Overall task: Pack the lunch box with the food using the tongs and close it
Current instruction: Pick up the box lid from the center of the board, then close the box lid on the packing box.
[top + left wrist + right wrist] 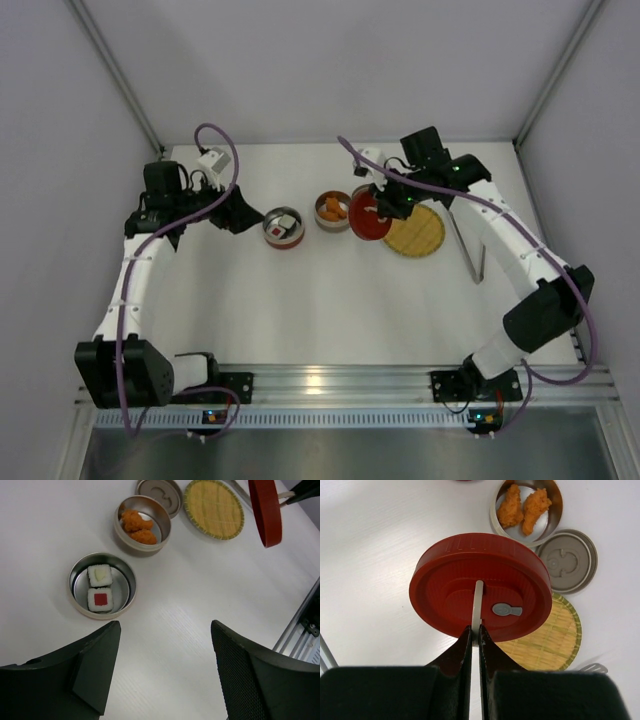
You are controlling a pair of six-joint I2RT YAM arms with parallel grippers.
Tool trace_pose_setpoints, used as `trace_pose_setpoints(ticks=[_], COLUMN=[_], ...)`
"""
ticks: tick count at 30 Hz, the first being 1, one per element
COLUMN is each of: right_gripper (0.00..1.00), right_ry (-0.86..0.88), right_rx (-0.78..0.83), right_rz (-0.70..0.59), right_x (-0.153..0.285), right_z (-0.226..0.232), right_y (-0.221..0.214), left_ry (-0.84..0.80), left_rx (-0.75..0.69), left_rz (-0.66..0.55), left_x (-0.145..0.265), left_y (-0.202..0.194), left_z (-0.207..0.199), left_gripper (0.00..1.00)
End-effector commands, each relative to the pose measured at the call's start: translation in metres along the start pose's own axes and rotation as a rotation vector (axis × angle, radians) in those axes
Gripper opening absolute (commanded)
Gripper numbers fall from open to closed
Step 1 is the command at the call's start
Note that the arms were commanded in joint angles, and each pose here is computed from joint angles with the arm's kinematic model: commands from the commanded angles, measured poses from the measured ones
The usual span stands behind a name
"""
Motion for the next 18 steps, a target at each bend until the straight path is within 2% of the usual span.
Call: trace_pose_setpoints(ticks=[1, 5, 7, 8, 13, 18], right_gripper=[0.00, 0.00, 0.00, 0.00, 0.00, 0.00], right_ry=[-0.032, -0.072, -0.113, -0.115, -0.177, -0.204], right_rx=[0.061, 0.121, 0.139, 0.133, 0.154, 0.213], right_rz=[0.016, 0.043, 0.017, 0.046, -0.010, 0.000], right_x=[-0.018, -0.066, -0.079, -0.100, -0.136, -0.182], right_z=[0.011, 0.016, 0.020, 0.017, 0.023, 0.038], right_y=[0.020, 0.042, 0.062, 0.062, 0.099, 0.108], left_ry=[0.091, 0.119, 0.103, 0.115, 0.112, 0.121], left_rx=[0.035, 0.185, 0.265, 0.301, 0.360, 0.386], left_rz=[0.055, 0.114, 0.099, 0.088, 0.044, 0.040], left_x=[-0.010, -0.023, -0.024, -0.020, -0.011, -0.005], left_y=[-0.008, -0.029, -0.038, -0.045, -0.063, -0.079], left_z=[0.024, 0.061, 0.071, 0.078, 0.090, 0.091], left_gripper=[0.77, 0.74, 0.74, 0.74, 0.76, 0.78])
Point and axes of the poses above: each gripper's point midway between its finger pads, its own x axis back along the fingers, its own z axis along the line the jaws close on, y = z × x, the point moved 9 cm from there along x, back along the fingers, and after that the axes turned 15 degrees about -x, right-handed, at the moved point
